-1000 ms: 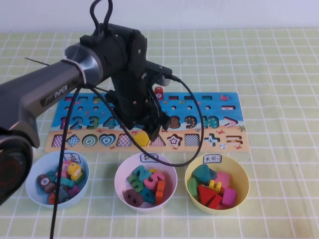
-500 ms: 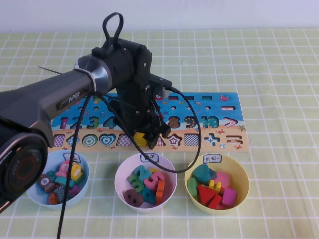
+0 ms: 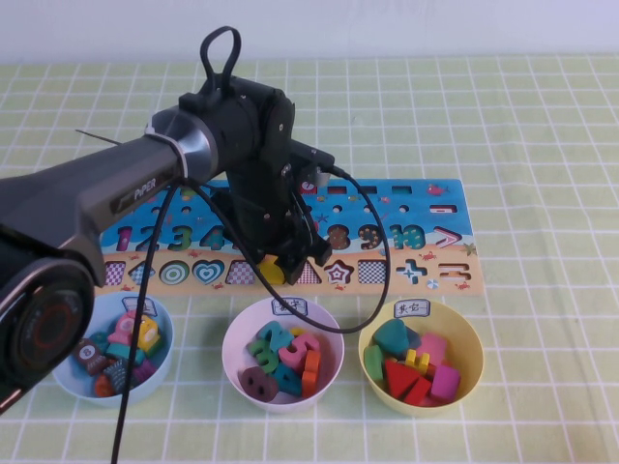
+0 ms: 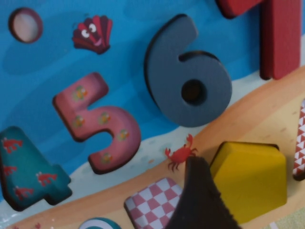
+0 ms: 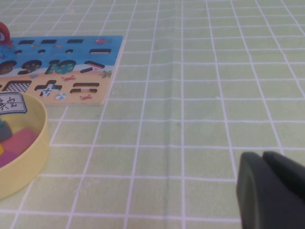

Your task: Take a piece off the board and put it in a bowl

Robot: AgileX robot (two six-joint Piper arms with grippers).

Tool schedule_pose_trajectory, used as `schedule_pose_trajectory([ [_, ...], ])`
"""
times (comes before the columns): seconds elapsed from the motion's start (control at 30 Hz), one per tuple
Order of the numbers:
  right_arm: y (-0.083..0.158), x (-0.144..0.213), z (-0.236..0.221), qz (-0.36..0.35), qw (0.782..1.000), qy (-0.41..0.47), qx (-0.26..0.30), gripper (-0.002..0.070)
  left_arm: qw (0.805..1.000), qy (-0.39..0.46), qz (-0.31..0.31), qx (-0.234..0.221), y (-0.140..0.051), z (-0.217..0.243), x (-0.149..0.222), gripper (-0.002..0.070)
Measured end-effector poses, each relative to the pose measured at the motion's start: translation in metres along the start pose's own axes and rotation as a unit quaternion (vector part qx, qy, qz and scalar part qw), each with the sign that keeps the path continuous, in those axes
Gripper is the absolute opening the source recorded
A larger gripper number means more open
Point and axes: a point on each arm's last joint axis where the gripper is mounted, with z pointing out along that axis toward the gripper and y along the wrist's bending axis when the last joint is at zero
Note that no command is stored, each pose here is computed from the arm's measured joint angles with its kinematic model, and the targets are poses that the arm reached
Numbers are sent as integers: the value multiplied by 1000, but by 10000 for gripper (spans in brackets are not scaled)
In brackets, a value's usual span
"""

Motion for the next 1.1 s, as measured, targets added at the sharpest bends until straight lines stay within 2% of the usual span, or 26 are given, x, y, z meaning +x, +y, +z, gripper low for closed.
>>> schedule_pose_trajectory([
  [0.37,0,0,0,0,1000,0,0,-17,1000,15,1,-2,0,7,0,396],
  [0.47,0,0,0,0,1000,0,0,-17,1000,14,2,-2,0,7,0,368],
  [0.57,0,0,0,0,1000,0,0,-17,1000,14,4,-7,1,7,0,295],
  [0.93,0,0,0,0,1000,0,0,-17,1000,12,4,-7,1,5,0,294],
  [1.1,0,0,0,0,1000,0,0,-17,1000,0,6,-12,2,-11,1,294],
])
